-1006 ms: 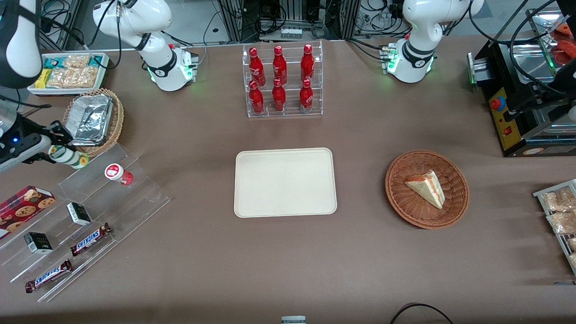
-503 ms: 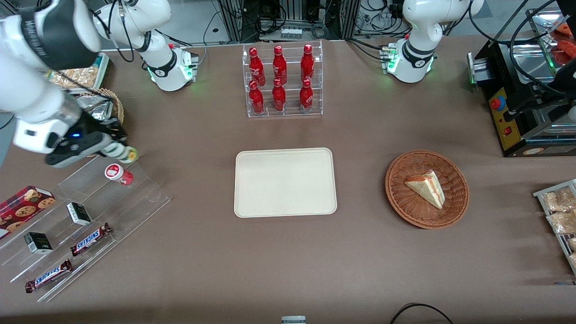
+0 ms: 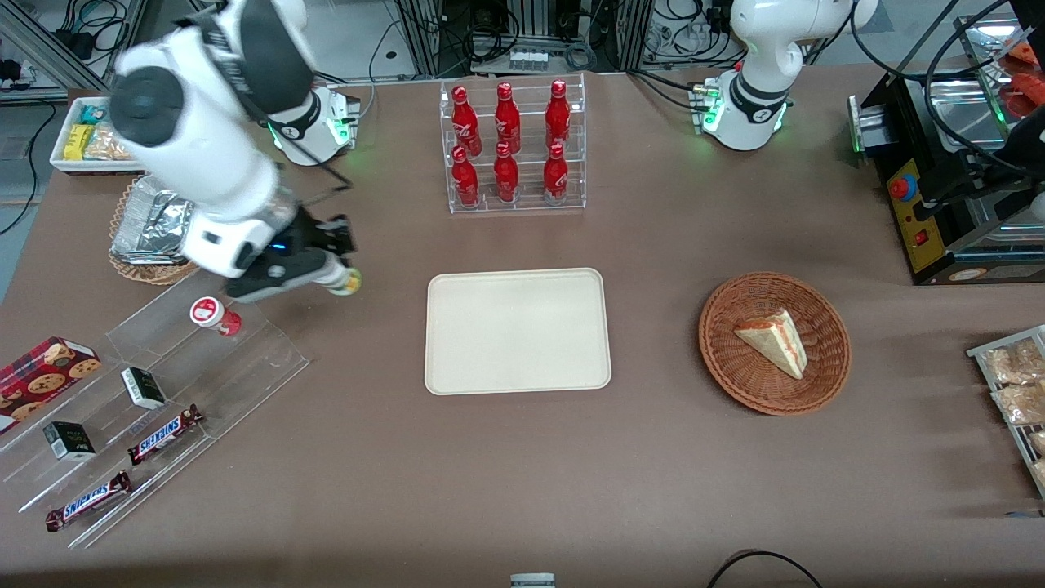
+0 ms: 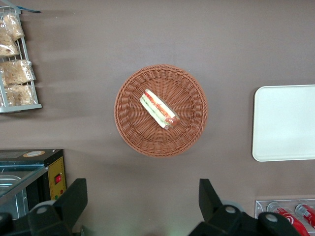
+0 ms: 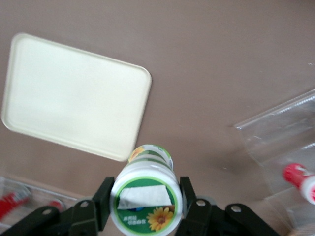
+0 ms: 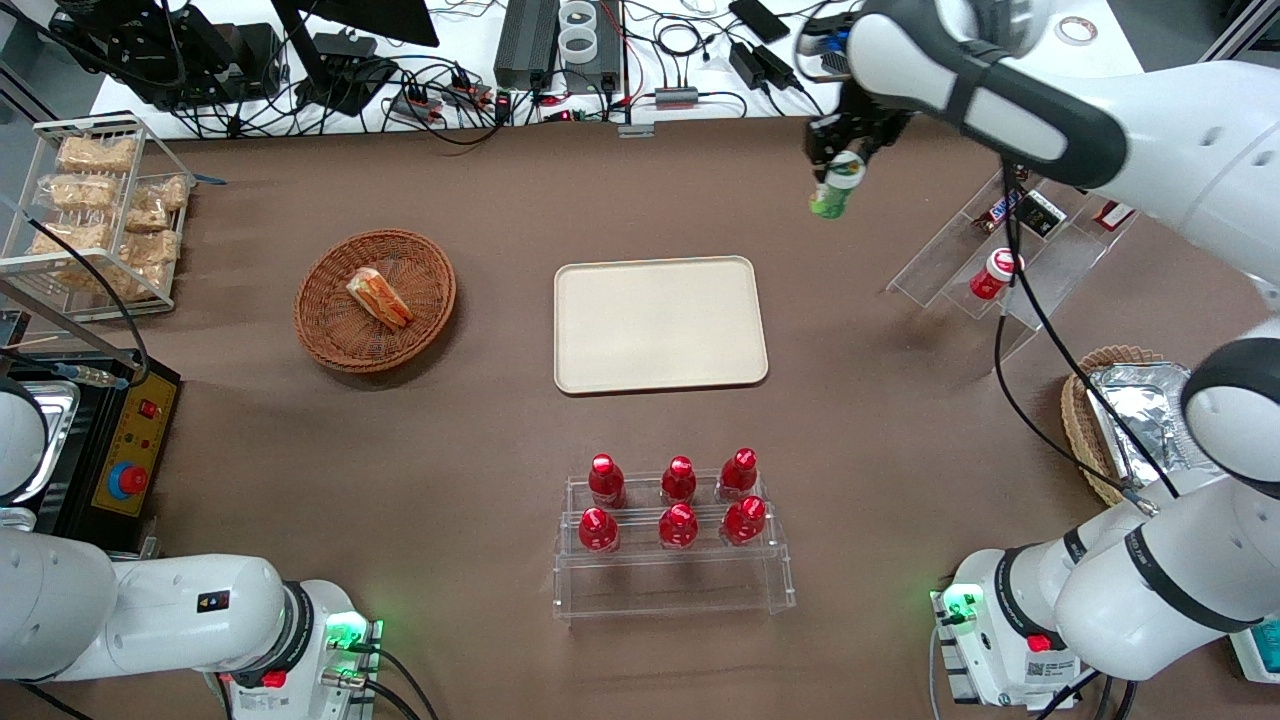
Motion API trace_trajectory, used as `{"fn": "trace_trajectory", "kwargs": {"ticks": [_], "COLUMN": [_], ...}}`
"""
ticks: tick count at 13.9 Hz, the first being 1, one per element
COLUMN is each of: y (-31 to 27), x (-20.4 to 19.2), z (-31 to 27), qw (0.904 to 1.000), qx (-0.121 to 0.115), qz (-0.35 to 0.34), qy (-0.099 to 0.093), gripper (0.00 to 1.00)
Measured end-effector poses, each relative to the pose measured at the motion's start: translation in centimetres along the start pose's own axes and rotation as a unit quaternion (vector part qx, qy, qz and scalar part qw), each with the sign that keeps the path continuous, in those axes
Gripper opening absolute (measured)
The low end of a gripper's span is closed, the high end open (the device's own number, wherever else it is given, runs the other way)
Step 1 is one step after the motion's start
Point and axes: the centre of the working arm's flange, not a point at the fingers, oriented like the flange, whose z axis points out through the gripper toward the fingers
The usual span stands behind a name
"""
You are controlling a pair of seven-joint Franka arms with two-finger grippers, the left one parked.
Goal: Place green gum on tray
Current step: 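Lift the gum bottle and carry it over the cream tray, then lower the gum bottle onto the tray and open the right gripper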
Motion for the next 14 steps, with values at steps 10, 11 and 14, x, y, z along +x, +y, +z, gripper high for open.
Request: {"fn": "trace_trajectory", "kwargs": {"ticks": [10, 11, 14], "y": [-16.9, -17.5, -18.8], "x": [4.5, 4.6, 4.8], "z": [15.2, 16.7, 20.5], "qw": [0.9928, 0.9922, 0.9908], "qx": [-0.011, -0.005, 0.008], "qz": [0.118, 0.124, 0.135], "qy": [0.015, 0.010, 0.002], "gripper": [0.59, 0.59, 0.59]}}
